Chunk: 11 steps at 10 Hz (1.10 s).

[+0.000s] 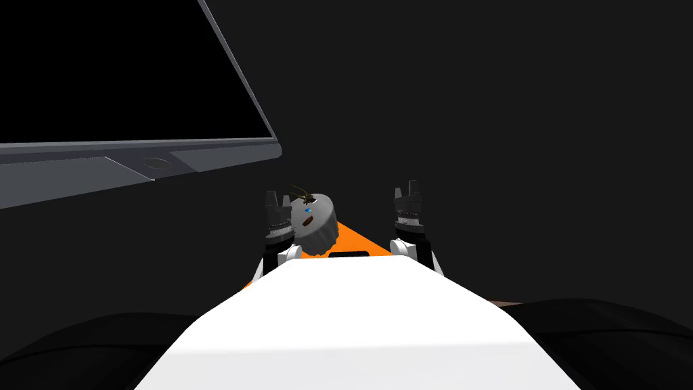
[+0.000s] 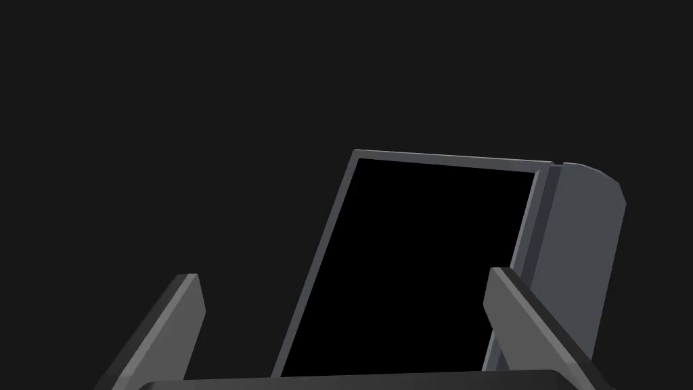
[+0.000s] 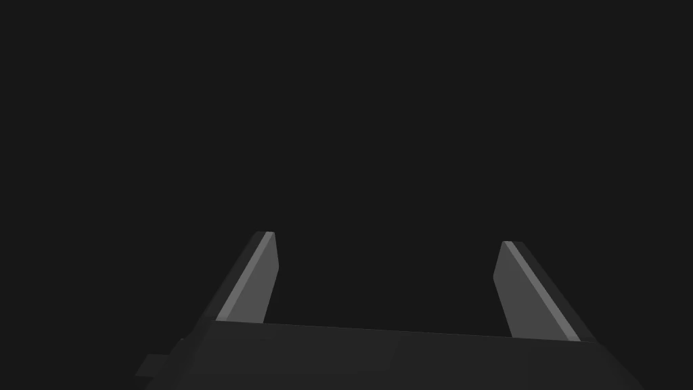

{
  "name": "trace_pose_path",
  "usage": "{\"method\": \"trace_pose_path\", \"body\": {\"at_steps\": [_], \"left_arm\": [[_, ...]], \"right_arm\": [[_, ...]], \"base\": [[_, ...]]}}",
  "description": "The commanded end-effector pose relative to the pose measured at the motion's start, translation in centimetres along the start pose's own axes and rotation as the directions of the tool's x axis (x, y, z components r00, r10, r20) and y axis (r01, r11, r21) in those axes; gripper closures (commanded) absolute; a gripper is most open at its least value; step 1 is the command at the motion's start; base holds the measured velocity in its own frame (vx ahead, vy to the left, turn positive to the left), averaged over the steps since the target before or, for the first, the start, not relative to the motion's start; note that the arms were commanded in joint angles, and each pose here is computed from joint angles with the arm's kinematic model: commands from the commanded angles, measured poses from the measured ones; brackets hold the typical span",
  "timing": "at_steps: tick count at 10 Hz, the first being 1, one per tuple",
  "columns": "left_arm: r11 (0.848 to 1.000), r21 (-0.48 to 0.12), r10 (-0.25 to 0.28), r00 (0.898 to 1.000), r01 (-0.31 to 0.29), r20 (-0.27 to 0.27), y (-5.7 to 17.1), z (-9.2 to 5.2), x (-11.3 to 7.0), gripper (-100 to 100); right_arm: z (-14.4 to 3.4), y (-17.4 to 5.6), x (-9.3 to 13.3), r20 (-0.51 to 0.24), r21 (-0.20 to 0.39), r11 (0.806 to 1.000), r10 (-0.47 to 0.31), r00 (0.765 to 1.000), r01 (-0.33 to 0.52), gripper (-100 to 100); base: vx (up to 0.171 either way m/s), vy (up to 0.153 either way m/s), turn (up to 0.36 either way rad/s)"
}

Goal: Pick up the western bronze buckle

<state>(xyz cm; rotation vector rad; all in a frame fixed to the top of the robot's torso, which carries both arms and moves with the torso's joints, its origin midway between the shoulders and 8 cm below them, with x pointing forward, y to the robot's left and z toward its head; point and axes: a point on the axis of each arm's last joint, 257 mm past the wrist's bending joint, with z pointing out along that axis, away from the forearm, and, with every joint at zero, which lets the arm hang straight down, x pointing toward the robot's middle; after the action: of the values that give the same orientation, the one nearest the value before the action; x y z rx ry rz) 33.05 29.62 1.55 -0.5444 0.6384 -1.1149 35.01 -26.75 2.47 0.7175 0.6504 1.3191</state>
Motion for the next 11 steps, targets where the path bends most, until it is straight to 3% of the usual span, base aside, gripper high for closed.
{"method": "trace_pose_path", "body": {"at_steps": [1,5,8,9,11], "left_arm": [[1.000,-0.016,0.017,0.999,-0.018,-0.032,0.9,-0.5,0.4,-100],[0.995,-0.067,0.070,0.989,-0.080,-0.129,4.2,-2.2,1.5,-100],[0.982,-0.110,0.124,0.965,-0.153,-0.232,7.4,-4.2,2.2,-100],[0.981,-0.115,0.124,0.965,-0.154,-0.233,7.6,-4.3,2.2,-100],[0.966,-0.142,0.161,0.936,-0.214,-0.314,10.1,-6.1,2.5,-100]], "right_arm": [[0.0,0.0,0.0,0.000,0.000,1.000,0.000,1.000,0.000,0],[0.0,0.0,0.0,0.000,0.000,1.000,0.000,1.000,0.000,0],[0.0,0.0,0.0,0.000,0.000,1.000,0.000,1.000,0.000,0],[0.0,0.0,0.0,0.000,0.000,1.000,0.000,1.000,0.000,0],[0.0,0.0,0.0,0.000,0.000,1.000,0.000,1.000,0.000,0]], "base": [[-0.011,0.009,-0.076],[-0.023,0.023,-0.099],[-0.025,0.042,-0.139],[-0.023,0.030,-0.031],[-0.021,0.031,-0.124]]}}
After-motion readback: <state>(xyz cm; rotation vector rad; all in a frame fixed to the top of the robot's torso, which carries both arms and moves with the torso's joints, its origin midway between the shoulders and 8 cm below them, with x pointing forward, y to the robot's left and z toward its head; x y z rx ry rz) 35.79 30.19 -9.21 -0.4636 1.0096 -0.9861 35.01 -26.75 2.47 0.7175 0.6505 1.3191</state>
